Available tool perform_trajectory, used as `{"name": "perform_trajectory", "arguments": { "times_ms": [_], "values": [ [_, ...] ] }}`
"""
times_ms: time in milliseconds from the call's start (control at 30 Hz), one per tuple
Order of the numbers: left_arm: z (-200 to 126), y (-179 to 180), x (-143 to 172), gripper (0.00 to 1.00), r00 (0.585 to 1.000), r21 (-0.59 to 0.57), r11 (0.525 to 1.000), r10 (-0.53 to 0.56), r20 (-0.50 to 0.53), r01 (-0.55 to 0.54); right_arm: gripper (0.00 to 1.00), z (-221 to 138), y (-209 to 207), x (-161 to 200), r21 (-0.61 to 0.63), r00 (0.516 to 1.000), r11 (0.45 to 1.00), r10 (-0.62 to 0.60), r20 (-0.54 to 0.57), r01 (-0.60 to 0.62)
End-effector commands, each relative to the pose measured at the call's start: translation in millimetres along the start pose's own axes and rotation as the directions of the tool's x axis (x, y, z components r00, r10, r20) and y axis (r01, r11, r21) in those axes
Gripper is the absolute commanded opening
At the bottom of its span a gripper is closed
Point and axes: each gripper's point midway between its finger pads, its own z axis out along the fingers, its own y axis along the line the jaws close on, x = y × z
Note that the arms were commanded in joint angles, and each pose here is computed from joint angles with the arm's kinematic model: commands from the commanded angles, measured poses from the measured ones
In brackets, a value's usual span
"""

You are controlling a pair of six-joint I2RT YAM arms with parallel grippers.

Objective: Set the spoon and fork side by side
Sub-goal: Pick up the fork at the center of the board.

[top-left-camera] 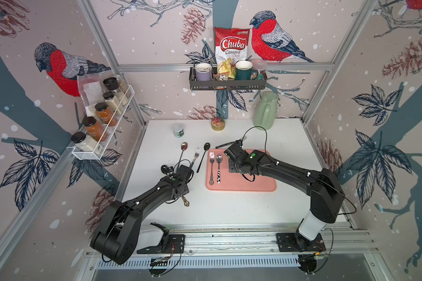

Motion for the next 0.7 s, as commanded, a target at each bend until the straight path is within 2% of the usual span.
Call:
{"name": "perform_trajectory", "arguments": {
  "times_ms": [0, 300, 667],
  "values": [
    [7, -6, -7, 0.36, 1.000, 0.012, 1.000, -0.008, 0.023, 0.008, 0.56, 2, 0, -1, -0.010, 1.000, 1.000, 0.002, 0.001, -0.002],
    [6, -8, -10, 0.31, 1.000, 0.007, 1.000, 0.003, 0.023, -0.003, 0.56, 4, -1, 2, -0.010, 1.000, 1.000, 0.015, -0.012, -0.015],
    [-25, -8, -24, 0.30, 0.996, 0.041, 0.999, -0.004, 0.084, 0.000, 0.56, 8, 0, 7, -0.006, 0.999, 1.000, 0.017, -0.039, -0.017]
  ]
}}
